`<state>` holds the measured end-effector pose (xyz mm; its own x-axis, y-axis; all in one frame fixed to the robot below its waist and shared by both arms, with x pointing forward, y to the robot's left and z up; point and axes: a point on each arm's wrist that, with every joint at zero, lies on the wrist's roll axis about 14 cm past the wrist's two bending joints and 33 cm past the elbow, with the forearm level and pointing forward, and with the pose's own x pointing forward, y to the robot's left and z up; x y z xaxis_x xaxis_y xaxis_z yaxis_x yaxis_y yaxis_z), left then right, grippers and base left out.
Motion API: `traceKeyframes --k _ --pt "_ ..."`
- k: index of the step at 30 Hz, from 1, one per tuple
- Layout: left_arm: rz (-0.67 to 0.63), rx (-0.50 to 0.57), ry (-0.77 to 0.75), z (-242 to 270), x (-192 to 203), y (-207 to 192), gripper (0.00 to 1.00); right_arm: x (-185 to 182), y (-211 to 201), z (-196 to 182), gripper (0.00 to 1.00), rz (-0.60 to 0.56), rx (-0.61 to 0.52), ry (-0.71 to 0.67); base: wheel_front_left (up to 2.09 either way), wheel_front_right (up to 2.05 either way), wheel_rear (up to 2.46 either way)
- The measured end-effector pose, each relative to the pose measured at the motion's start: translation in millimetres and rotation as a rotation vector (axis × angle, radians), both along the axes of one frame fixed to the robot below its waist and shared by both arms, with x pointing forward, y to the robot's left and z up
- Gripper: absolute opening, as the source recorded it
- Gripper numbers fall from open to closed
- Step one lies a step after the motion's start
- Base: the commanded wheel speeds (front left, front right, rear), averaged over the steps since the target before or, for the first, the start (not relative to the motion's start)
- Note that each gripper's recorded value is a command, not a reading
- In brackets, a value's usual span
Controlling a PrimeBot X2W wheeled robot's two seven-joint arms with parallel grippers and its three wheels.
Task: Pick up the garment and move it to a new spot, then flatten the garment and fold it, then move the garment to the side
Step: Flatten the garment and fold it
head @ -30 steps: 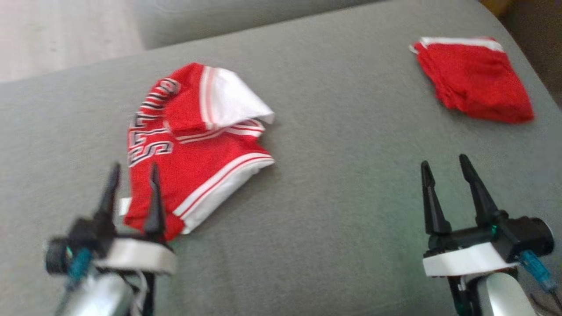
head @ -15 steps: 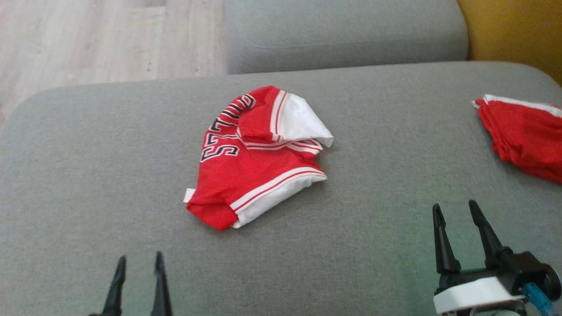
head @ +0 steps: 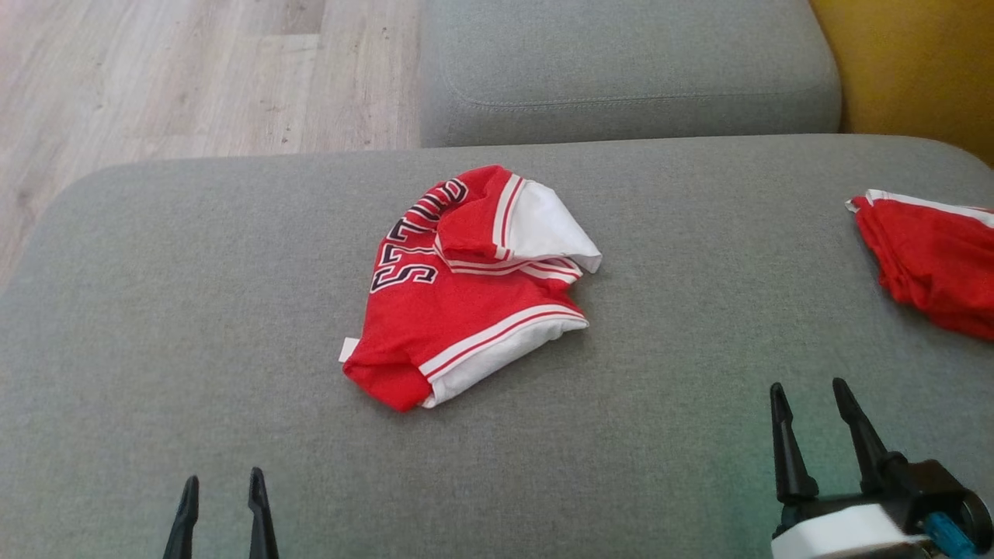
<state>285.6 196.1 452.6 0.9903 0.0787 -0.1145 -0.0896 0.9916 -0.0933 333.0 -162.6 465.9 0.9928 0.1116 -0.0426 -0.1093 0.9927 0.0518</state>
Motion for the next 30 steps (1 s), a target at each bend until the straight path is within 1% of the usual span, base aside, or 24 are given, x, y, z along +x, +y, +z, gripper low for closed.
traceKeyframes --k 24,27,30 --pt "-0.063 0.003 0.008 -6 6 -6 1.0 -6 -1 -6 1.0 -0.012 0.017 0.02 0.0 0.0 0.0" --pt "-0.106 0.015 -0.009 -1 12 -17 1.0 -8 -2 -7 1.0 -0.017 0.019 0.023 0.0 0.0 0.0" --pt "-0.223 0.009 -0.052 11 26 -50 1.0 -11 -5 -7 1.0 -0.029 0.021 0.023 0.0 0.0 0.0"
